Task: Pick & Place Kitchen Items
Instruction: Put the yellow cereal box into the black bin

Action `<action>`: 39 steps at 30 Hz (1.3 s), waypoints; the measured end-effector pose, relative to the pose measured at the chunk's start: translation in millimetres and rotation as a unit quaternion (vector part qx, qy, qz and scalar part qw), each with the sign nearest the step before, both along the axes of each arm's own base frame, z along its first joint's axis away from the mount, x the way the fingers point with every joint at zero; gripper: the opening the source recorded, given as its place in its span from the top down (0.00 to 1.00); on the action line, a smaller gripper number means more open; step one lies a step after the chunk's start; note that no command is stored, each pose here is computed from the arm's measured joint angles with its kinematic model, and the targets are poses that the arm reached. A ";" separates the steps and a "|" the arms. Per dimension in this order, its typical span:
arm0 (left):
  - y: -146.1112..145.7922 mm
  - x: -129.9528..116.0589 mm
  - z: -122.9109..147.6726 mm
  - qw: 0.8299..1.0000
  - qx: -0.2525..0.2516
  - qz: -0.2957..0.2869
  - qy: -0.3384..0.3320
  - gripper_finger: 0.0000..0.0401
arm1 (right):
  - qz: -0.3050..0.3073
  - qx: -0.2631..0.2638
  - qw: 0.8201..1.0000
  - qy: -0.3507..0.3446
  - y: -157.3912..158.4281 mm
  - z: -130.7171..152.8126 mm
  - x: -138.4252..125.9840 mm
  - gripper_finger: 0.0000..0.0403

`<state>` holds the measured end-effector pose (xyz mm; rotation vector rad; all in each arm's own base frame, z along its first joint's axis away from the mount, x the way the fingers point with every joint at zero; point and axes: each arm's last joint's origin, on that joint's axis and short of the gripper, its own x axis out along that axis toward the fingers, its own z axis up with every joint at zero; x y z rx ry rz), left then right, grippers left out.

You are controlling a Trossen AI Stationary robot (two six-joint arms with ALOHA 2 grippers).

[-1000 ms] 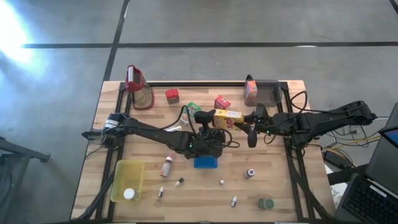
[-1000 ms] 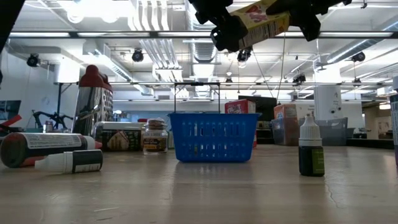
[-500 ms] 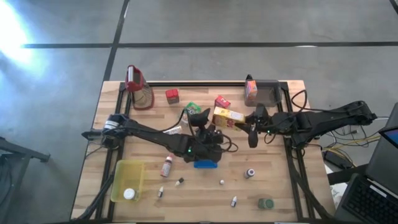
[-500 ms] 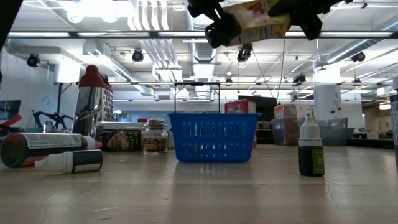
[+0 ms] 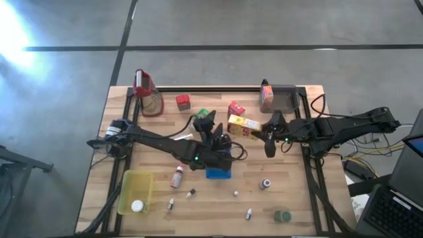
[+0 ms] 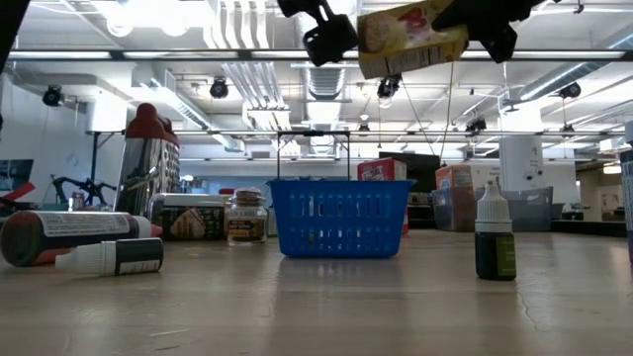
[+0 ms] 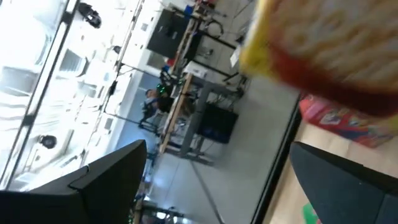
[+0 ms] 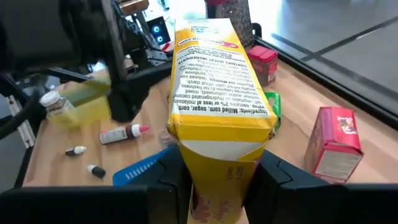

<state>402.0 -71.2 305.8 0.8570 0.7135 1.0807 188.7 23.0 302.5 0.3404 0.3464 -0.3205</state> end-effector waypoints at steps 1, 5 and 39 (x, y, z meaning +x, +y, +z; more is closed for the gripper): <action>0.7 -2.8 0.0 1.000 0.003 0.005 0.000 0.00 | -0.001 0.003 1.000 0.002 0.0 -0.5 -0.3 0.75; 6.8 -16.4 2.0 0.999 0.000 0.022 -0.025 0.00 | -0.004 0.007 1.000 0.011 -0.4 -2.0 -2.0 0.77; 14.1 -55.4 -118.7 0.958 -0.127 0.048 -0.251 0.00 | -0.326 0.147 0.889 0.286 -142.1 76.7 -12.0 0.76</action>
